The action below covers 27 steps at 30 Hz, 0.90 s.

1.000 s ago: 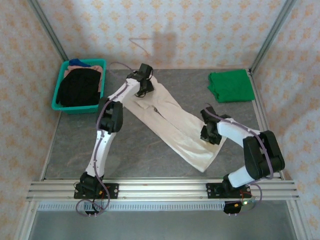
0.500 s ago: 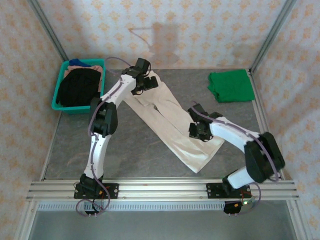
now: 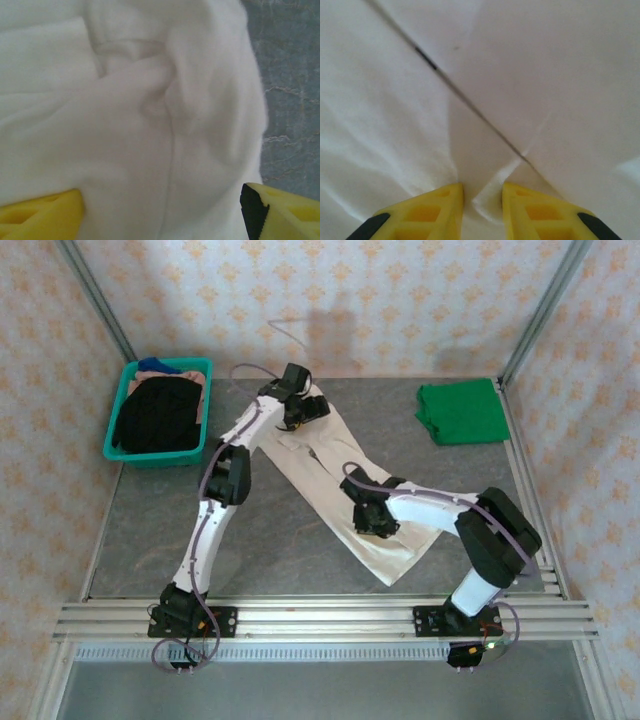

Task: Fold and stack the t-shirts

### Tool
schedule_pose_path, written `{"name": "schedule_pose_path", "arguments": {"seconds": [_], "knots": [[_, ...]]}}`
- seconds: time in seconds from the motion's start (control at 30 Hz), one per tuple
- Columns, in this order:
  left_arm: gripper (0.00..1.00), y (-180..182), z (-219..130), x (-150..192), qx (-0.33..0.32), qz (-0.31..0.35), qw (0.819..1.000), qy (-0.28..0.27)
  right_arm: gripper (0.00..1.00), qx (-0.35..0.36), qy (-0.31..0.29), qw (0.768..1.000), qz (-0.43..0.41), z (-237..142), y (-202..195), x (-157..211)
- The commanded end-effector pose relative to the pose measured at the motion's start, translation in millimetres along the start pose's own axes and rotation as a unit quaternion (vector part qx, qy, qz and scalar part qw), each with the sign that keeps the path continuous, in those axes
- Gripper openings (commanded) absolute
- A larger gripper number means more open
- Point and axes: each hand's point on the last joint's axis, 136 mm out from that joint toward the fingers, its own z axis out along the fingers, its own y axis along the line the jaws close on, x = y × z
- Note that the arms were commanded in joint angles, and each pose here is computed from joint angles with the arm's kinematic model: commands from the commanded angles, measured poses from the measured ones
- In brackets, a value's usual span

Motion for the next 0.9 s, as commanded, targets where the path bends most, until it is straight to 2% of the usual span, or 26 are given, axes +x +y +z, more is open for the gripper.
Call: {"name": "schedule_pose_path", "arguments": {"seconds": [0.0,0.17,0.27,0.33,0.43,0.53,0.63,0.77,0.87], "knots": [[0.83,-11,41,50,0.039,0.003,0.995,0.087,0.27,-0.003,0.005,1.000,0.015,3,27,9],[0.84,-43,31,38,0.085,0.016,0.994,0.063,0.27,-0.011,0.009,1.000,-0.022,3,79,22],[0.87,-70,16,25,0.126,0.028,0.991,0.040,0.26,-0.048,0.010,0.998,-0.038,3,117,26],[0.90,-79,-6,8,0.140,0.031,0.989,0.025,0.25,-0.072,0.000,0.996,-0.052,-6,142,24],[0.95,-70,-46,-18,0.121,0.030,0.992,0.003,0.25,-0.092,-0.027,0.994,-0.058,-31,153,13],[1.00,-61,-87,-38,0.100,0.035,0.994,-0.020,0.31,-0.096,-0.068,0.992,-0.054,-58,138,3],[1.00,-52,-119,-35,0.076,0.056,0.995,-0.017,0.41,-0.054,-0.103,0.992,-0.041,-74,93,-2],[1.00,-30,-153,3,0.034,0.060,0.997,0.025,0.51,-0.017,-0.096,0.995,-0.013,-67,28,11],[1.00,-5,-191,50,0.003,0.060,0.998,0.027,0.57,-0.002,-0.076,0.997,-0.004,-61,-4,30]]}}
